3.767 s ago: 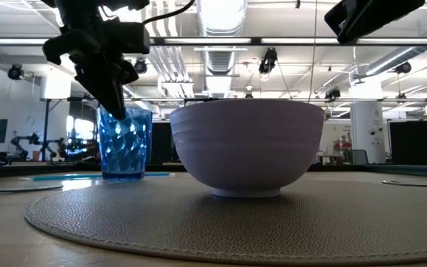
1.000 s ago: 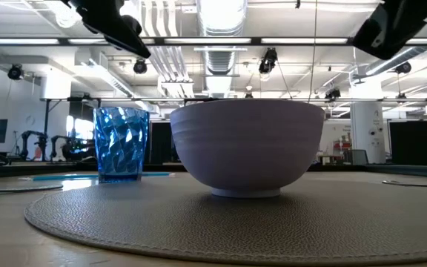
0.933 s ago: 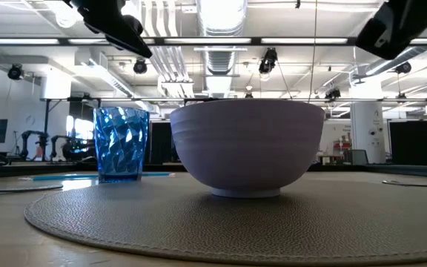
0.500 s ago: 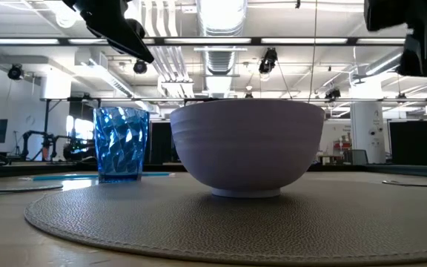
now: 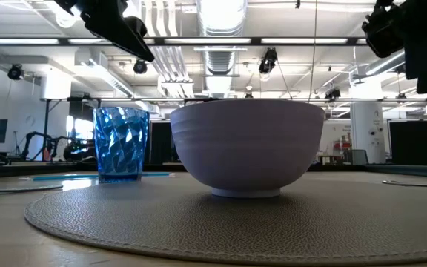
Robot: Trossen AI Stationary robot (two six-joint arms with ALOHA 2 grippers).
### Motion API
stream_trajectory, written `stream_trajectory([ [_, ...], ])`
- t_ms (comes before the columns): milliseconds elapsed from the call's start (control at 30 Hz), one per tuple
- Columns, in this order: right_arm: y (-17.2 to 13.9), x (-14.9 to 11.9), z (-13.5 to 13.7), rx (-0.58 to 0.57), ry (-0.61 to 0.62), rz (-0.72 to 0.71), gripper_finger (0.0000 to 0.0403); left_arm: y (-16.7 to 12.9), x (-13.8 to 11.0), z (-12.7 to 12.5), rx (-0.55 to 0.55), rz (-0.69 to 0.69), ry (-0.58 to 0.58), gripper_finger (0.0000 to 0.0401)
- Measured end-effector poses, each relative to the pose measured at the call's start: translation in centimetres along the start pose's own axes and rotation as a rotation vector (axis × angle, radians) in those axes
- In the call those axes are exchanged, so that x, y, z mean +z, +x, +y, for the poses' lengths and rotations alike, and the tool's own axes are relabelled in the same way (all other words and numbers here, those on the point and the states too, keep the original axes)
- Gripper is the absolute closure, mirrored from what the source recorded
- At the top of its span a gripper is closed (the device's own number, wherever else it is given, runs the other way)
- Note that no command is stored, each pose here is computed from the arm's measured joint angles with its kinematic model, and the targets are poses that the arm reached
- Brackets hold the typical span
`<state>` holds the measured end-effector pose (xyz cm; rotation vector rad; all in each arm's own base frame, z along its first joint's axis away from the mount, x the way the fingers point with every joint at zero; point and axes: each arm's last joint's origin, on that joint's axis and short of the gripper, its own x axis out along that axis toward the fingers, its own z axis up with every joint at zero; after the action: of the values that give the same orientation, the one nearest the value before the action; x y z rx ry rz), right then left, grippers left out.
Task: Pick & Place Utensil
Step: Put the black fork into the violet bowl
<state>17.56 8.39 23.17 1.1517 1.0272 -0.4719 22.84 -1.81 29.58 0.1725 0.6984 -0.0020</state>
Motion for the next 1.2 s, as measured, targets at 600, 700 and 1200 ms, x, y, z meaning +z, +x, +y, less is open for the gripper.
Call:
stream_trajectory([
  [600, -6.0, 0.8, 4.4, 0.134, -0.029, 0.005, 0.0261, 0.0, 0.0, 0.0, 0.0, 0.0, 0.017, 0.0236],
  [700, -7.4, 1.4, 4.6, 0.092, -0.034, -0.014, 0.0264, 0.0, 0.0, 0.0, 0.0, 0.0, 0.017, 0.0236],
  [1200, -11.1, 2.8, 5.6, 0.115, -0.097, -0.063, 0.027, 0.0, 0.0, 0.0, 0.0, 0.0, 0.015, 0.0236],
])
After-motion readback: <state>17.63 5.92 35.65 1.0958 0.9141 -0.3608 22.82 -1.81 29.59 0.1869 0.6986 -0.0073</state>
